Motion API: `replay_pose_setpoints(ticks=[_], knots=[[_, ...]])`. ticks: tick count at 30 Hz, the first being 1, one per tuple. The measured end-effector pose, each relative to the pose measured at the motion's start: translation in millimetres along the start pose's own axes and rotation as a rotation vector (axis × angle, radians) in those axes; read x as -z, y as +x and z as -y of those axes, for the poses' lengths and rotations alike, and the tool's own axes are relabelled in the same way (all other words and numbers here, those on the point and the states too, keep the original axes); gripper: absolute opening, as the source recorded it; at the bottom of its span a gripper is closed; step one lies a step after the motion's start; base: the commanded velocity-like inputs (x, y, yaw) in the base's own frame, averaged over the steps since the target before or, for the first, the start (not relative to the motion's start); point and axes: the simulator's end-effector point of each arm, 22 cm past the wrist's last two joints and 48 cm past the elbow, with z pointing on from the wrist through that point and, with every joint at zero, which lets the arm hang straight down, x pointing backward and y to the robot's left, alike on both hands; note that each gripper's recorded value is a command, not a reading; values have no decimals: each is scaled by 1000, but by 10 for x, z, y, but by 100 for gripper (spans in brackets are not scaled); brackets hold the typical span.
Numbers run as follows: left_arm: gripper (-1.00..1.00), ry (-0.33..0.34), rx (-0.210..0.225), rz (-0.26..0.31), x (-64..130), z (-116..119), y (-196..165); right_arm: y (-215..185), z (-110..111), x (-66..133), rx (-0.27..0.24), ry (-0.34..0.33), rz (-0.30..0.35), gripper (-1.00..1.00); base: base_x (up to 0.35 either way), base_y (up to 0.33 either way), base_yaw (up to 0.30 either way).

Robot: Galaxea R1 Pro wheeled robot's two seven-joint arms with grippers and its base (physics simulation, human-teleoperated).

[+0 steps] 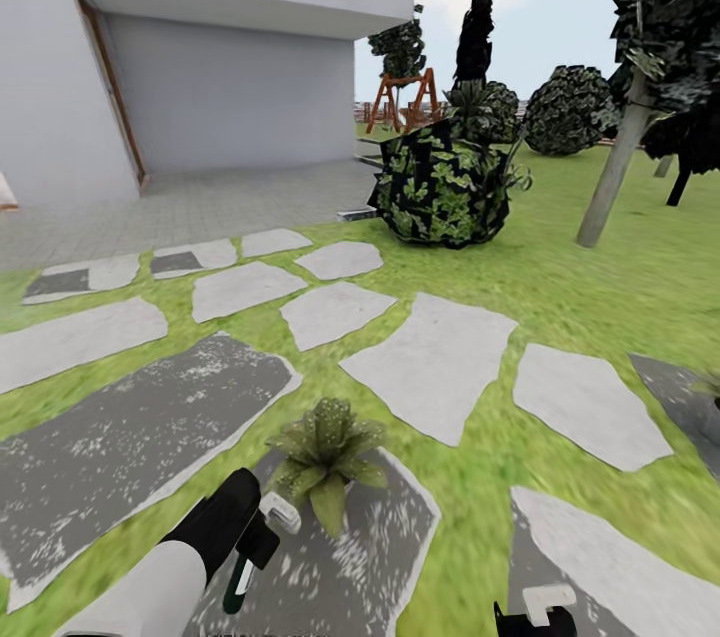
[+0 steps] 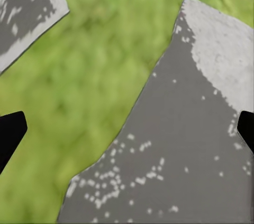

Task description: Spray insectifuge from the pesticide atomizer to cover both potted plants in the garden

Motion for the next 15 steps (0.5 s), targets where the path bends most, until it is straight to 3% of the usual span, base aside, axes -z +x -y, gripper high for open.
replay_pose_setpoints(ticks=[8,15], knots=[[-100,-1,0,-1,-3,-2,6,2,1,0,0,0,-1,100,0,-273,258],[-100,-4,0,-2,-1,-14,8,3,39,-1,1,5,0,100,21,-261,25]])
